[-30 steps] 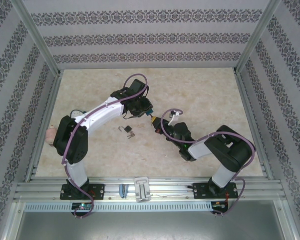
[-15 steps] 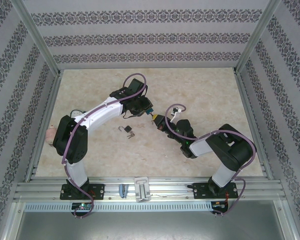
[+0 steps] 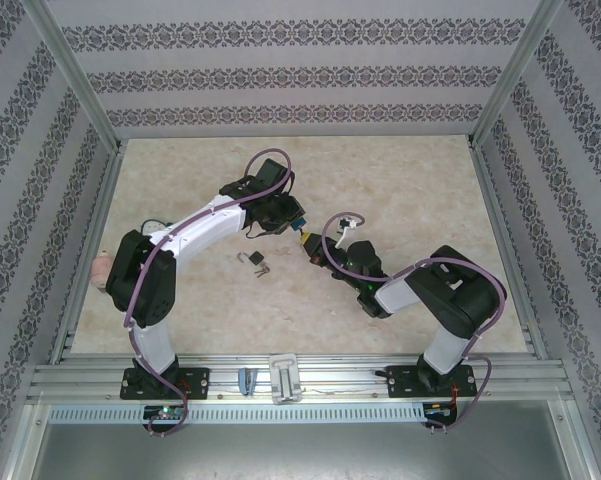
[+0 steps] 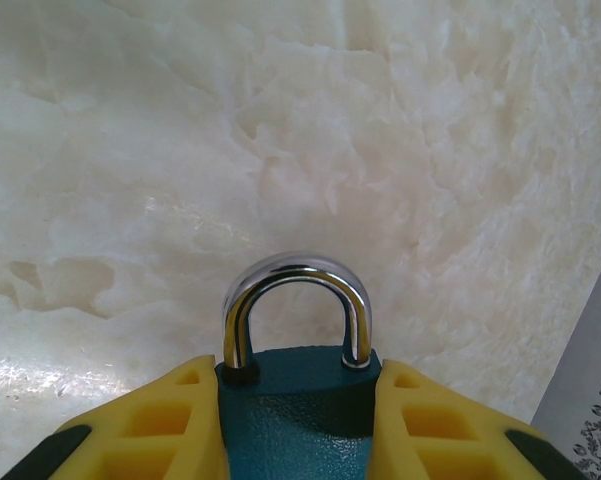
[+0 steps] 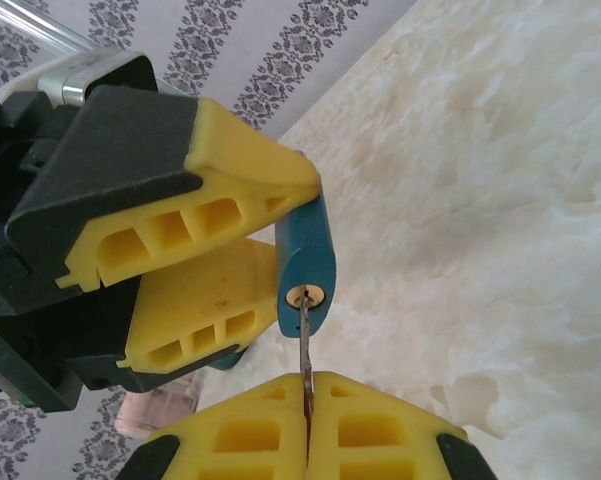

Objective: Unlock with the key

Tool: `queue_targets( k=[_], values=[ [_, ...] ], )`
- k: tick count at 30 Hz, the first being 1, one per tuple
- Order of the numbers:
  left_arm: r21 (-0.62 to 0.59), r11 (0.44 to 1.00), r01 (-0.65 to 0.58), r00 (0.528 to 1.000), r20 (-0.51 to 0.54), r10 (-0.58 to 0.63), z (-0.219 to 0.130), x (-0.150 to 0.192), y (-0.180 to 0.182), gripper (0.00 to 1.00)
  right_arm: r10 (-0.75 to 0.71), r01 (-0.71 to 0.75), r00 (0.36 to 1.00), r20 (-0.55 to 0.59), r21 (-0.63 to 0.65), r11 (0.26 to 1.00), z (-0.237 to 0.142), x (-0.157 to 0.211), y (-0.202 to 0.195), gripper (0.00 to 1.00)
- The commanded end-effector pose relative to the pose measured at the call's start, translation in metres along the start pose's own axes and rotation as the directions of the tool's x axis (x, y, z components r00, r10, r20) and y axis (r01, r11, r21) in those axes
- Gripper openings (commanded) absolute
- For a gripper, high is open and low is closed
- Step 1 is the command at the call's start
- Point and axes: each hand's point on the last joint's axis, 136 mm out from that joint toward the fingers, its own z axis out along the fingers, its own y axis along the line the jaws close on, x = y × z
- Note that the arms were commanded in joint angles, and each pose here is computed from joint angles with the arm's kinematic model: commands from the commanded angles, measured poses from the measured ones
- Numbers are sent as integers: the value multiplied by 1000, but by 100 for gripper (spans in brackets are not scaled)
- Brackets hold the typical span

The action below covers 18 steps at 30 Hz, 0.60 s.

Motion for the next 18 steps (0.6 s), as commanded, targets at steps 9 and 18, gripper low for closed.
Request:
queue_targets(
  k=[9, 18],
  values=[
    [-63, 994, -91, 989, -120, 82, -6, 36, 5, 29, -118, 129, 985, 126, -87, 988, -2, -32, 39, 0],
    [-95, 988, -123, 990, -84, 116, -12, 29, 7, 28, -24, 39, 992, 124, -120, 992, -12, -36, 42, 0]
  ],
)
